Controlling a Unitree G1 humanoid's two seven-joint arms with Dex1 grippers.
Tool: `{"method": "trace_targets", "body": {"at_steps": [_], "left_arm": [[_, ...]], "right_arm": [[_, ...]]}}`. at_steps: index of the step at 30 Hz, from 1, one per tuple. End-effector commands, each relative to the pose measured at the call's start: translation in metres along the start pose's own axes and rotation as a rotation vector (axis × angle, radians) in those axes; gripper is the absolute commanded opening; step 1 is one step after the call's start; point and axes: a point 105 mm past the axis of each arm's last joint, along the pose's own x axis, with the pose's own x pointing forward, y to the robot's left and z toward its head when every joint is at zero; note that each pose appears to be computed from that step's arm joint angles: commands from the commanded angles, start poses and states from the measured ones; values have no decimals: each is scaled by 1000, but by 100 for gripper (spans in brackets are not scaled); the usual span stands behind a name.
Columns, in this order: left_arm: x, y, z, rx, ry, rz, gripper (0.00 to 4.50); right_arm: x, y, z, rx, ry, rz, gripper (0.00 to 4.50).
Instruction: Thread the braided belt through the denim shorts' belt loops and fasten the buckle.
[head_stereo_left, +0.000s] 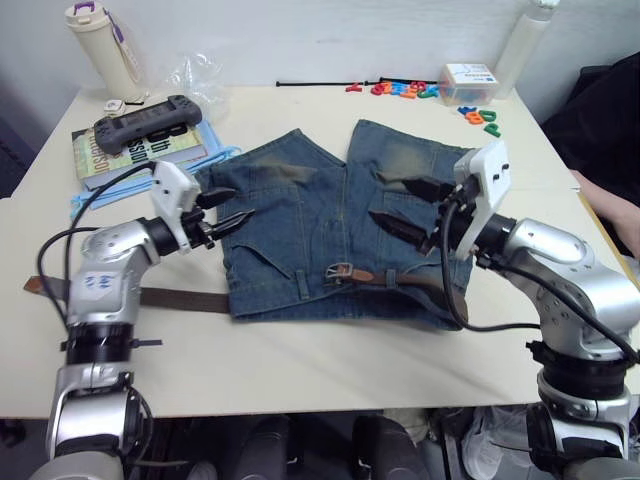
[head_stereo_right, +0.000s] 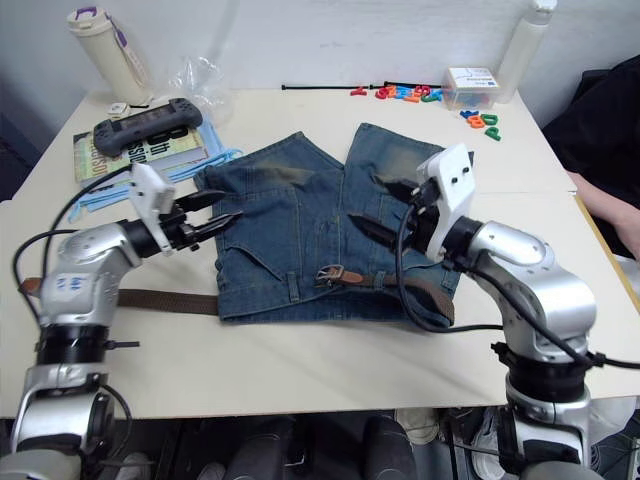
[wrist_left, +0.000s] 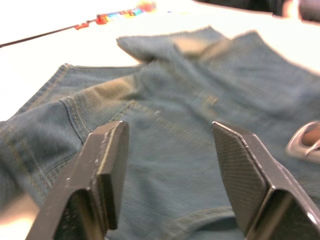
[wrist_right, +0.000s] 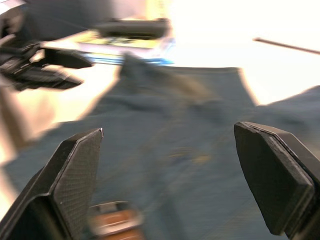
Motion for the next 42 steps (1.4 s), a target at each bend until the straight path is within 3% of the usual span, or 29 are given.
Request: {"method": "trace_targets", "body": {"at_steps": [1,4,10,15,19,22,26,30,42], "left_arm": [[-36,-5,27,-177,-137,100,297],[-68,-7,19,-380,-185,184,297],[-125,-37,-34,-718,-116,288,297],[-149,-50,-62,-960,-152,425,297],[-151,-57,-87,-1065,-94,514,297],[-150,-45,-110,-1130,-68,660,297],[-153,-29,-108,-1152,-136,729,297],[-164,3,-102,-1162,-253,824,297],[-162,73,-94,-1185,-395,949,297]], "right_arm": [[-13,15,-4,-19,-4,27,447],[-18,21,-17,-19,37,40,447],[-16,28,-24,-2,49,69,447],[-6,33,-20,-31,54,99,447],[-1,39,-16,-30,35,120,447],[2,41,-13,-38,32,128,447],[4,39,-10,-47,32,129,447],[4,40,-9,-52,33,129,447],[2,32,0,-93,14,79,447]]}}
